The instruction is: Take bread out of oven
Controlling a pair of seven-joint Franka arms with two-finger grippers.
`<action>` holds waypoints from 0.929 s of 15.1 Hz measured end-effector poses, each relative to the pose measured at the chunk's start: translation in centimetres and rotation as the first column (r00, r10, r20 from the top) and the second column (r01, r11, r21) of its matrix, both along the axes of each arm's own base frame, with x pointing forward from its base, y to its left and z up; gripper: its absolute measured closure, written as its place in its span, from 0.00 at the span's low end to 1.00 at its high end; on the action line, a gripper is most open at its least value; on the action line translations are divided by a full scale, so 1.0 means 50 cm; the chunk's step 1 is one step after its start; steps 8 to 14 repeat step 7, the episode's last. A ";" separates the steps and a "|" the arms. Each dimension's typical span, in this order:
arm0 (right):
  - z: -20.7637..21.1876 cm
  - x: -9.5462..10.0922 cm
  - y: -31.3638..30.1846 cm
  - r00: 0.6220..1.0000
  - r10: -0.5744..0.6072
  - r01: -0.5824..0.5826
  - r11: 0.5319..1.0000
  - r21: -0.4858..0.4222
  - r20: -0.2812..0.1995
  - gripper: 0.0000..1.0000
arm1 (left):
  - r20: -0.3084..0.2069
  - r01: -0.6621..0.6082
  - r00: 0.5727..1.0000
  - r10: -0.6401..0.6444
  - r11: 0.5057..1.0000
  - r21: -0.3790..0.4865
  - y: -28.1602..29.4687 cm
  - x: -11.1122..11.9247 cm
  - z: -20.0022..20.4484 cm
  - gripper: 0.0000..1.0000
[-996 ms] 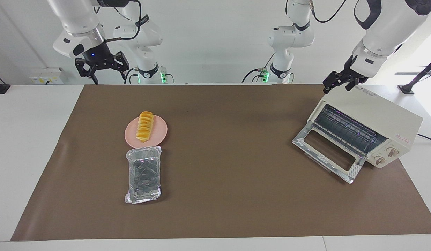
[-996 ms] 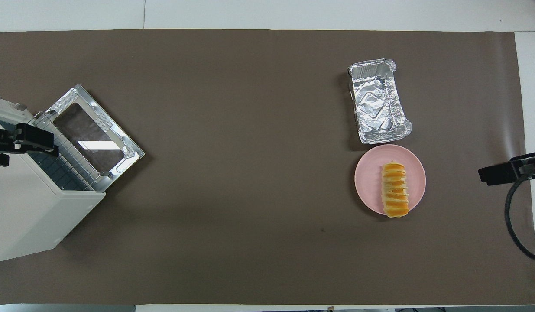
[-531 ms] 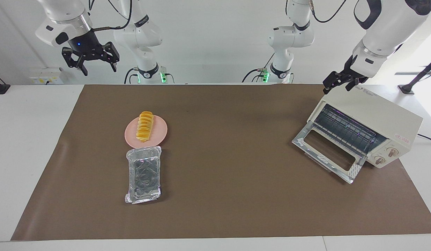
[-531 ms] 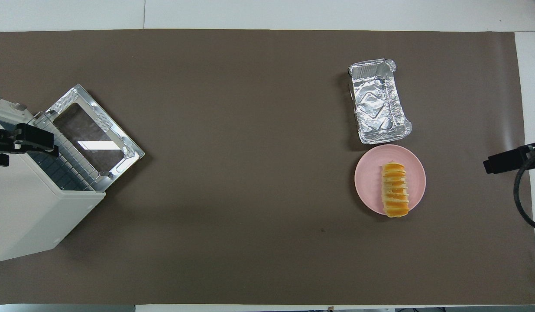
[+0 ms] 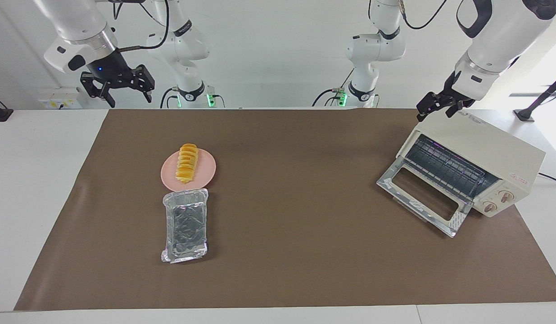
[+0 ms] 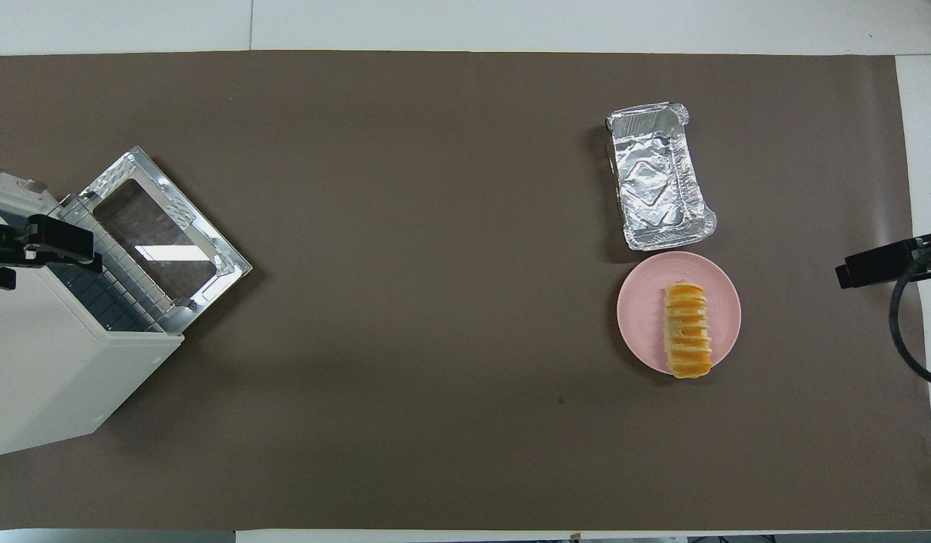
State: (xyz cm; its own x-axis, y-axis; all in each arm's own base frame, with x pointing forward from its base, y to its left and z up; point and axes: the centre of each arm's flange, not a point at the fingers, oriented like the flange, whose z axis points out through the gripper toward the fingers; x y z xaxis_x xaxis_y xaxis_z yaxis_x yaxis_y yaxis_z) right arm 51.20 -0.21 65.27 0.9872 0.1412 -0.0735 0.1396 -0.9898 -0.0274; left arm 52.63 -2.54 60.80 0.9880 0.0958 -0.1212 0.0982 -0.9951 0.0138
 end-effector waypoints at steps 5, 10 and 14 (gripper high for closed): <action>0.000 0.000 0.000 1.000 0.000 0.000 1.000 0.000 0.001 0.00 | 0.000 0.000 1.000 0.000 1.000 0.000 0.000 0.000 0.000 0.00; 0.001 0.001 0.000 1.000 -0.001 0.001 1.000 0.000 0.004 0.00 | 0.000 0.000 1.000 0.000 1.000 0.000 0.000 0.000 0.000 0.00; 0.001 0.001 0.000 1.000 -0.001 0.001 1.000 0.000 0.004 0.00 | 0.000 0.000 1.000 0.000 1.000 0.000 0.000 0.000 0.000 0.00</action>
